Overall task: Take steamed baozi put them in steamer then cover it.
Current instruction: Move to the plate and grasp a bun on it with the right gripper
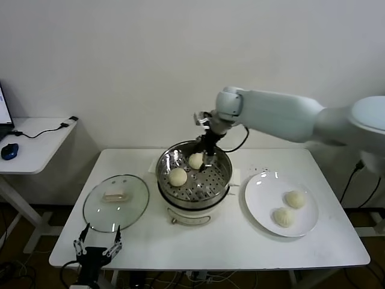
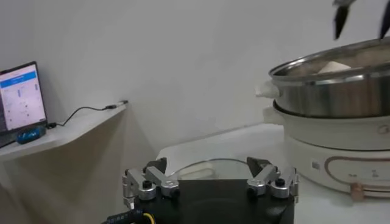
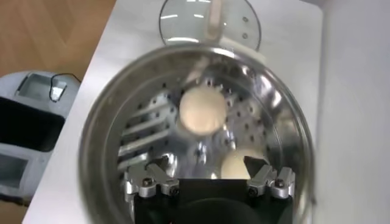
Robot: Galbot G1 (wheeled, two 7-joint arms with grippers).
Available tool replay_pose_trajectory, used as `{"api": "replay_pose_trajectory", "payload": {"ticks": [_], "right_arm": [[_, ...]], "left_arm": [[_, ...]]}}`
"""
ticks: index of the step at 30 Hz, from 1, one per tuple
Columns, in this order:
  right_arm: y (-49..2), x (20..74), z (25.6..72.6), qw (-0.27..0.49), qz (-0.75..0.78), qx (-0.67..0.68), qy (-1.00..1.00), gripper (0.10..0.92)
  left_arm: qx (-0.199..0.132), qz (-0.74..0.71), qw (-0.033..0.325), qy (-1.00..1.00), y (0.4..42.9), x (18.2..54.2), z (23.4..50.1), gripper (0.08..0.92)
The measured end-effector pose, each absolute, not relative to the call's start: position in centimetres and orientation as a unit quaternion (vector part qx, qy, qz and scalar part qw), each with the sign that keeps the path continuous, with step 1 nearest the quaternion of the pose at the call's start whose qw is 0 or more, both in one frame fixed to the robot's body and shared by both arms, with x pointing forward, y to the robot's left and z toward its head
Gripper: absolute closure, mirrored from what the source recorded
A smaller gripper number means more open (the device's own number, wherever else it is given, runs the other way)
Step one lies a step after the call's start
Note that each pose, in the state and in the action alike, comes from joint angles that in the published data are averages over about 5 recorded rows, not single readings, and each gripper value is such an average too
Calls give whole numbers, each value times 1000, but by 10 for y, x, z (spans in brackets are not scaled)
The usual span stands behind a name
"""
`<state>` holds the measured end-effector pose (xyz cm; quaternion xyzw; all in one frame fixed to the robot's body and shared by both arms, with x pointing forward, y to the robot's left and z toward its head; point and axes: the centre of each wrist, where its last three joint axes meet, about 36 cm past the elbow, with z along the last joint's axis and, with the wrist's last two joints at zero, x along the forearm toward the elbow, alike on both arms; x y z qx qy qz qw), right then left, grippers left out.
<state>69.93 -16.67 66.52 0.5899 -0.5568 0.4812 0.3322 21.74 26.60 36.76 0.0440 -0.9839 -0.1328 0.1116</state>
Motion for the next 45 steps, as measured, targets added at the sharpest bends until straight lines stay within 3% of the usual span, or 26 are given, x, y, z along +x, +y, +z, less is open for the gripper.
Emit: {"api": "replay_pose_trajectory", "payload": {"ticks": [8,20,32,45], "right_arm": [[-266,669,653,347,469,571,-578,200],[-380,621,563,403,444,541,-590,200],[-423,596,488,447,444,519,-578,200],[-425,597,456,461,445,514,-571,200]], "left_arm": [[42,-139,119,-982,264,214,368,177],[46,-153,127,-979,261,210,368,177],[46,-164,135,-976,259,208,366,177],[48,-170,140,-974,259,205,363,177]]}}
